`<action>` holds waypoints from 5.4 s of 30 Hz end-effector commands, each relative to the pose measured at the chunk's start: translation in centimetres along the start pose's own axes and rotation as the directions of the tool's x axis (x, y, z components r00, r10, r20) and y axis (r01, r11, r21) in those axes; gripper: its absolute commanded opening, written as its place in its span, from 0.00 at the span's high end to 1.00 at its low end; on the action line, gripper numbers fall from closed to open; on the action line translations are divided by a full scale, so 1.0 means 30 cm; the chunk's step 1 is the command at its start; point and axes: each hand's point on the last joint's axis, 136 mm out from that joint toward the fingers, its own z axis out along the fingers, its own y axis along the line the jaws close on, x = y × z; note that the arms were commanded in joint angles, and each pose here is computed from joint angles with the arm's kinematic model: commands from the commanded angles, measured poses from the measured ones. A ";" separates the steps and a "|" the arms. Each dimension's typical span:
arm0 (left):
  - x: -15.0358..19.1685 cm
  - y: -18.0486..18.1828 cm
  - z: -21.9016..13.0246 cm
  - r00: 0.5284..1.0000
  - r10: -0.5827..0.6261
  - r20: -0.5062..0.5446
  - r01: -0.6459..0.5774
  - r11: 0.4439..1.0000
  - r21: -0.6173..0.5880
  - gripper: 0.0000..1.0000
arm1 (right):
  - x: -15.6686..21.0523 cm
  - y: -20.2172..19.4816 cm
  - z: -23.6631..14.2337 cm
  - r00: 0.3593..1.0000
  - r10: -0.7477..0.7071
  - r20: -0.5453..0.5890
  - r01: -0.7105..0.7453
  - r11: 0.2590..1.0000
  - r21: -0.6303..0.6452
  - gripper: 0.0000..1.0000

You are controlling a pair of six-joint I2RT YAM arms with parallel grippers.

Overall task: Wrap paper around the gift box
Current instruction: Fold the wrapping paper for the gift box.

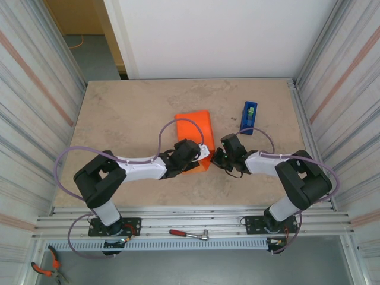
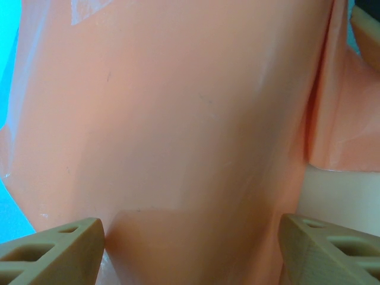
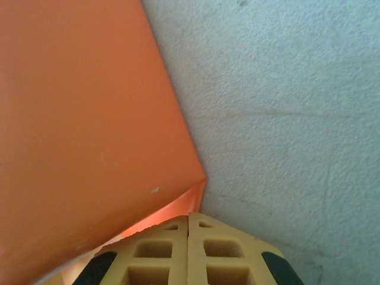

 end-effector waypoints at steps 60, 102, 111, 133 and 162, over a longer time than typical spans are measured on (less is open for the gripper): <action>0.040 0.145 -0.009 0.823 -0.556 -0.118 0.567 0.789 0.236 0.21 | 0.127 0.113 0.083 0.996 -0.065 -0.053 0.066 0.998 0.014 1.00; 0.259 0.274 -0.274 0.472 -0.869 0.150 0.877 0.480 0.018 0.01 | 0.062 0.078 -0.051 0.996 -0.093 -0.011 0.092 0.994 -0.055 1.00; 0.316 0.224 -0.274 0.457 -0.880 0.130 0.887 0.462 0.007 0.01 | 0.108 0.064 0.006 0.994 -0.107 -0.034 0.106 0.994 -0.013 1.00; 0.345 0.211 -0.274 0.405 -0.904 0.135 0.912 0.409 0.003 0.01 | 0.105 0.119 -0.056 0.993 -0.117 0.002 0.117 0.993 0.015 1.00; 0.378 0.140 -0.245 0.263 -0.959 0.106 0.960 0.270 0.067 0.01 | 0.053 0.124 0.055 0.996 -0.090 -0.016 0.089 0.995 -0.047 1.00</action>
